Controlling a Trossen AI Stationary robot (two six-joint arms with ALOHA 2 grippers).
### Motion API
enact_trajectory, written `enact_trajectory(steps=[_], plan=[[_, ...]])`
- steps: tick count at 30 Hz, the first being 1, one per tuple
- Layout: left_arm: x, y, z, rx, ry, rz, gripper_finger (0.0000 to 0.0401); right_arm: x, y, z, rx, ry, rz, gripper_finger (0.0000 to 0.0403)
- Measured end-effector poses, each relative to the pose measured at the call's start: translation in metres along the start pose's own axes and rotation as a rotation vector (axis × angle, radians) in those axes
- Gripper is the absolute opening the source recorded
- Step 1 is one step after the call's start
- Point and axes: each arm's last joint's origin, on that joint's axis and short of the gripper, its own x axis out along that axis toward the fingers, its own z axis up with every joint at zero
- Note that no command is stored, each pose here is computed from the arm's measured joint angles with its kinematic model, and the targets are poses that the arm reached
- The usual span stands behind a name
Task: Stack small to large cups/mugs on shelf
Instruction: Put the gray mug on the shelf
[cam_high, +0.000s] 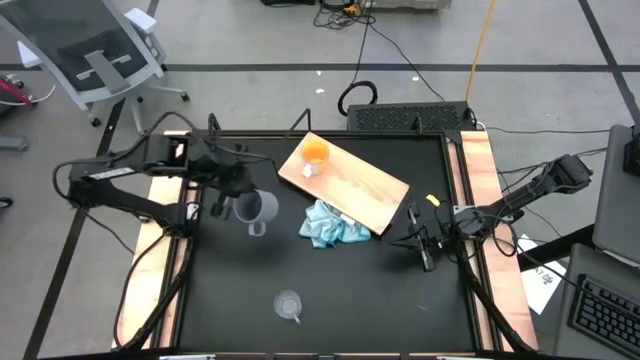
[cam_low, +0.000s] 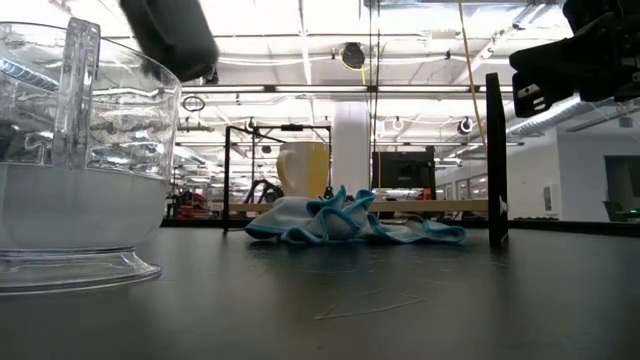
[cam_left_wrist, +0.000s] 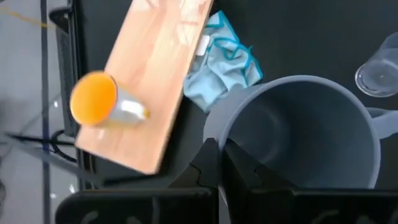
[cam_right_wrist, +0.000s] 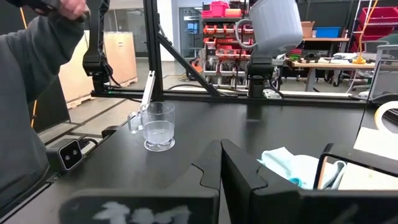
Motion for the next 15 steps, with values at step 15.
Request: enact_trajectory(steps=[15], plan=[[0.034, -0.018, -0.062, -0.250, 0.206, -0.210, 0.0003, 0.000, 0.000, 0.002, 0.007, -0.019, -0.008, 0.0000]])
